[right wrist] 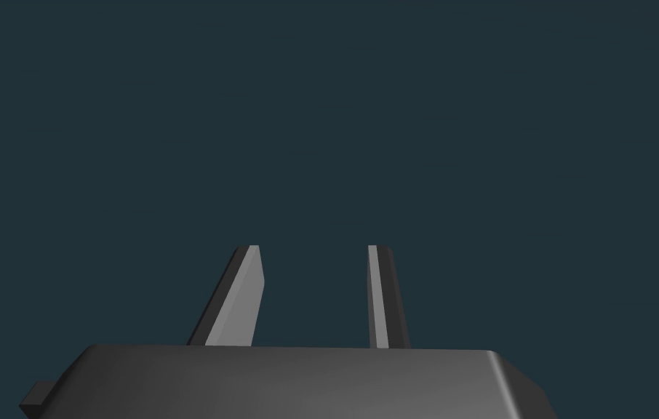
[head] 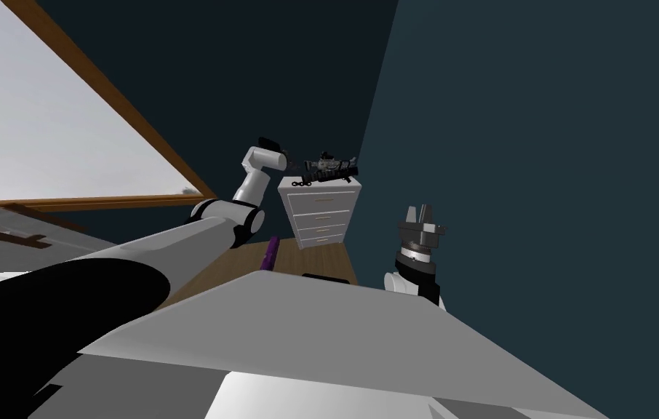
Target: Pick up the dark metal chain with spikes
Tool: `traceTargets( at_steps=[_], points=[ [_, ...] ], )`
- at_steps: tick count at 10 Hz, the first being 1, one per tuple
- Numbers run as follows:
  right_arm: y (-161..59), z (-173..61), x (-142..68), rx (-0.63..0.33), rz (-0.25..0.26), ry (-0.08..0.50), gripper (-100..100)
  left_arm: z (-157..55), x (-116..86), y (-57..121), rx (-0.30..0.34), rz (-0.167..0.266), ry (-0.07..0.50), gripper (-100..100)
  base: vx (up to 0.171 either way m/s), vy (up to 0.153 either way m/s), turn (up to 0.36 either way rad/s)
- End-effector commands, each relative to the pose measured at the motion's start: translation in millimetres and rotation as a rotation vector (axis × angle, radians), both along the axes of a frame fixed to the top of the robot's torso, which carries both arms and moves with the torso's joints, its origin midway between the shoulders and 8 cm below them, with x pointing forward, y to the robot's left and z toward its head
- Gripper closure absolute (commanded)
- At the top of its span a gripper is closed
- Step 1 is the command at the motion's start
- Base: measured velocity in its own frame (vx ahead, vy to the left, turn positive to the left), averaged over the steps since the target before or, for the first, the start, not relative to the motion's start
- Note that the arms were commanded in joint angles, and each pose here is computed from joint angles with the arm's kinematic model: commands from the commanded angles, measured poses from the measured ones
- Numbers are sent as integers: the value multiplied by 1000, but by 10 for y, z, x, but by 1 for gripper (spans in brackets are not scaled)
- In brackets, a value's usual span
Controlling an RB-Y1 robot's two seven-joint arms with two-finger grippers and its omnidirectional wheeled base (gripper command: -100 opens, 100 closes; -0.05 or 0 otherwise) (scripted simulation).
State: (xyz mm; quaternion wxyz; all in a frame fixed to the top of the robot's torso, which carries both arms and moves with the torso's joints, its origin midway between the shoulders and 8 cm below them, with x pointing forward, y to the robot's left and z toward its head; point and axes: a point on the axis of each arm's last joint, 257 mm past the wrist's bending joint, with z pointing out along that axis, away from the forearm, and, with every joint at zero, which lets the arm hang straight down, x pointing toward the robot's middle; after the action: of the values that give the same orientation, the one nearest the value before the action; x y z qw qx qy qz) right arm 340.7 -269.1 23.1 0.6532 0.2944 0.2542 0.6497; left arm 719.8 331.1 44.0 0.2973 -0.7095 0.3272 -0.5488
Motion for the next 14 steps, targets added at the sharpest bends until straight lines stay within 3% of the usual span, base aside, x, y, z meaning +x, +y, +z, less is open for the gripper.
traceTargets(
  at_steps=[1,2,3,7,8,9,14],
  points=[
    [0,0,0,0,0,0,0,-154,7,92,-25,24,59,-100,8,-36,-51],
    [0,0,0,0,0,0,0,-137,0,178,-57,45,90,-100,11,-45,-100],
    [0,0,0,0,0,0,0,-282,-6,236,-63,59,125,-100,15,-36,-50],
    [0,0,0,0,0,0,0,-515,-87,511,-138,131,243,-100,27,-31,-68],
    [0,0,0,0,0,0,0,-603,-144,631,-171,166,291,-100,26,-40,-89],
    [0,0,0,0,0,0,0,-635,-149,645,-174,169,297,-100,21,-32,-37],
    [0,0,0,0,0,0,0,-1110,-477,1103,-297,313,482,-100,40,-34,-83]
  ],
)
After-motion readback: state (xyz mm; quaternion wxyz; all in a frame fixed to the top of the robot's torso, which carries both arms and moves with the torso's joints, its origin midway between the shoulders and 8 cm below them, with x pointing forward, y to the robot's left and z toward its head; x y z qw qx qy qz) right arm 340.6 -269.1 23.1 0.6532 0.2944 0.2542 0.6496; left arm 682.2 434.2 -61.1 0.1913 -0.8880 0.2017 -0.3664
